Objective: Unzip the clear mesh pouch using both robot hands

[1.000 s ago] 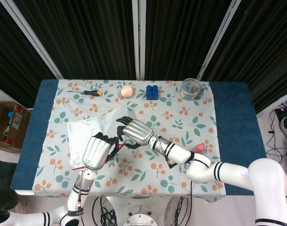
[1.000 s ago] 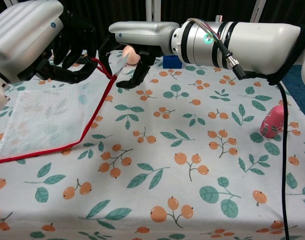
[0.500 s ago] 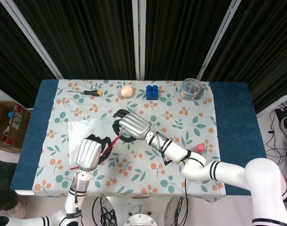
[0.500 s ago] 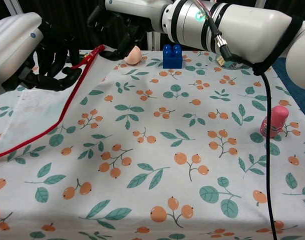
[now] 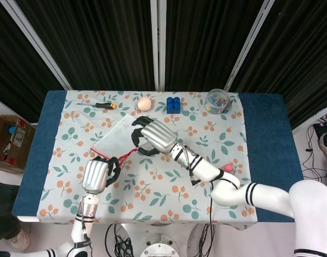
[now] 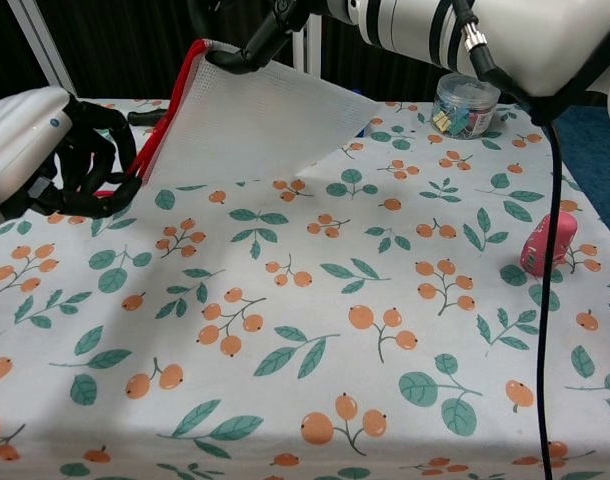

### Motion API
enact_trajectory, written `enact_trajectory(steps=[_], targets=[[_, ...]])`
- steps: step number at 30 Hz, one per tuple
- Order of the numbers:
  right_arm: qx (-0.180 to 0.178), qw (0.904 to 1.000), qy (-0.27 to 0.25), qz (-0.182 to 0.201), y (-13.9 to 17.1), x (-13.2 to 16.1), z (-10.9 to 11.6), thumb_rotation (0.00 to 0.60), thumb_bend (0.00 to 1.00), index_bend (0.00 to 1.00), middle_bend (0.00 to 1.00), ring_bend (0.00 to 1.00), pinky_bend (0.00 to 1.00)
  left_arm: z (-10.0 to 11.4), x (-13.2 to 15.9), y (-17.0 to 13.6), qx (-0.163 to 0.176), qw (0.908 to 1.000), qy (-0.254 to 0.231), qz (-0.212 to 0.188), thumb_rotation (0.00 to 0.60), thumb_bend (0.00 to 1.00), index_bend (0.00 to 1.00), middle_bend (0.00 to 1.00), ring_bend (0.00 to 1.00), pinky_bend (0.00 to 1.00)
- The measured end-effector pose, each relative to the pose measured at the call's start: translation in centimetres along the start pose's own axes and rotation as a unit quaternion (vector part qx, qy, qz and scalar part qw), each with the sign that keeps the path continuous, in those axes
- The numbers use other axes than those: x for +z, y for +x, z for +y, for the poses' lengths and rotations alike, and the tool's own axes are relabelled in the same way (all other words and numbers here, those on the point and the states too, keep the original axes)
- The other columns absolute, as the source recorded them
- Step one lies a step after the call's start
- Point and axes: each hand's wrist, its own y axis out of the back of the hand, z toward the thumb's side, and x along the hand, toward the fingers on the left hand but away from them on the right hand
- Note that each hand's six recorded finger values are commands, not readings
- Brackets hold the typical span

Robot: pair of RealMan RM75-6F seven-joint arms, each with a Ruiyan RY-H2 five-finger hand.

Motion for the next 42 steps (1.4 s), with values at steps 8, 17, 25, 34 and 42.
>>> enact_trajectory(steps=[8,17,25,34,42], targets=[[-0.006,0.9999,-0.012,0.007,0.4,0.1,0.5,0.600,0.52,0.98,0.51,0.20,0.16,-0.8,-0.6,0.4,-0.013,0.9999,-0.002,0.011,0.600,0.38,0.76,0.79,0.74,0.64],[-0.024,0.9993,-0.024,0.016,1.4,0.3,2.3,0.600,0.52,0.98,0.51,0.21,0.16,-3.3,-4.3,0.9,-0.067,0.9957,0.023,0.061,0.600,0.38,0.75,0.79,0.74,0.64],[-0.041,0.9985,-0.033,0.012,3.6,-0.6,4.1,0.600,0.52,0.98,0.52,0.21,0.16,-3.7,-9.0,1.3,-0.091,0.9873,0.053,0.119,0.600,0.38,0.75,0.79,0.74,0.64],[-0.066,0.9968,-0.044,-0.001,5.4,-1.9,6.0,0.600,0.52,0.98,0.52,0.21,0.16,-3.4,-11.8,1.4,-0.099,0.9804,0.065,0.157,0.600,0.38,0.75,0.78,0.73,0.64],[-0.084,0.9950,-0.054,-0.008,6.3,-2.9,6.8,0.600,0.52,0.98,0.52,0.22,0.16,-3.0,-12.8,1.3,-0.103,0.9765,0.077,0.173,0.600,0.38,0.75,0.78,0.73,0.64]])
